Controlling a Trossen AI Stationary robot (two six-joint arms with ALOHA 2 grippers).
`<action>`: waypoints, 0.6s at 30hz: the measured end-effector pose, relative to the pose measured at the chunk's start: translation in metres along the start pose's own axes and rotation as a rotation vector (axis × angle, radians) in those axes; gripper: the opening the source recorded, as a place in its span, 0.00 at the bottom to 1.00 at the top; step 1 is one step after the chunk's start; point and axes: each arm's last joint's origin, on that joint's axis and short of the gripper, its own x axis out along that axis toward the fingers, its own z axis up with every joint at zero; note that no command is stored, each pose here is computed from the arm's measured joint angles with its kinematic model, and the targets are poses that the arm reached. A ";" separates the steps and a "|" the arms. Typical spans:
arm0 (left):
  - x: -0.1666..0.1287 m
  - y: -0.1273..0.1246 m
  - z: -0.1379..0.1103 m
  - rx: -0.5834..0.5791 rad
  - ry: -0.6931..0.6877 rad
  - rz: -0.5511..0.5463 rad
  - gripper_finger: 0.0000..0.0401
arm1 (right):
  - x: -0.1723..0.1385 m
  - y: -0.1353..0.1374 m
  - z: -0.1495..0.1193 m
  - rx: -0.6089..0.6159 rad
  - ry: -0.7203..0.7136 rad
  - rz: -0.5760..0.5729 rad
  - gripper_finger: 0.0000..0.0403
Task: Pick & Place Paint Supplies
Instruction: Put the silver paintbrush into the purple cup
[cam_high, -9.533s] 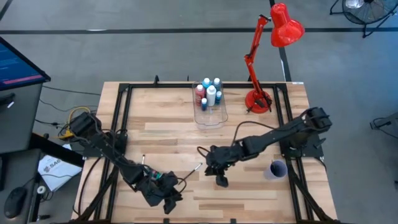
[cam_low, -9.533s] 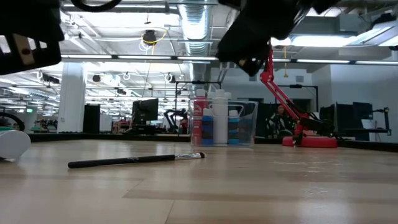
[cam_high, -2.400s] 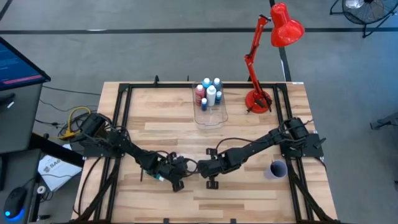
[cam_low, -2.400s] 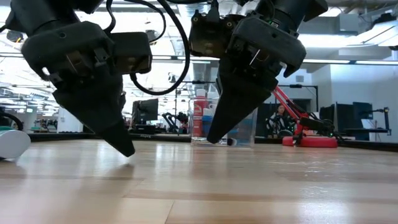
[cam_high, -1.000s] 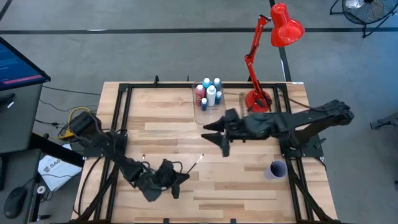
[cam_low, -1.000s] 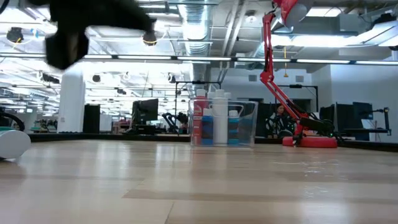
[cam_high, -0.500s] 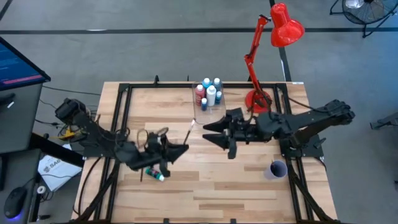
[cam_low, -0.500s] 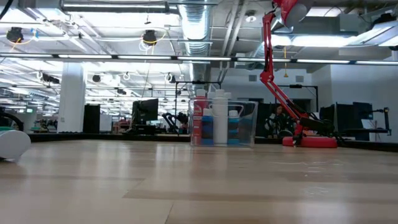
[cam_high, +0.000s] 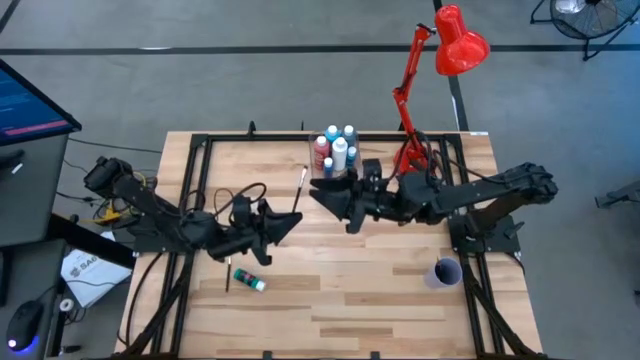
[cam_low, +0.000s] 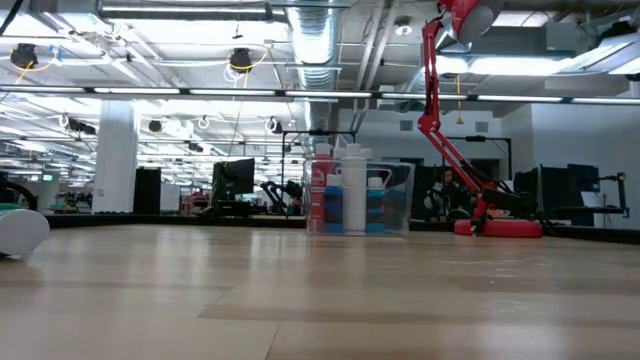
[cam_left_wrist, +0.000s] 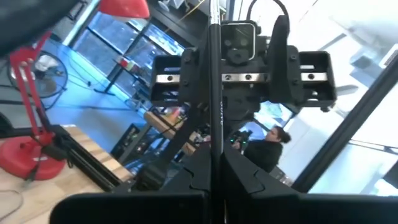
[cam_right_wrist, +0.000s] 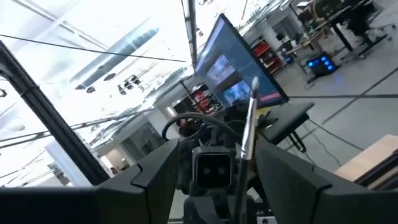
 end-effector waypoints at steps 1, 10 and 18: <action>0.000 0.000 0.001 0.007 -0.002 0.002 0.00 | 0.001 -0.002 0.001 -0.002 -0.008 -0.012 0.50; 0.002 0.002 0.004 0.019 -0.019 0.019 0.00 | 0.006 -0.015 0.011 -0.029 -0.053 -0.055 0.52; 0.007 0.008 0.012 -0.051 -0.037 0.000 0.00 | 0.008 -0.020 0.017 -0.003 -0.082 -0.060 0.52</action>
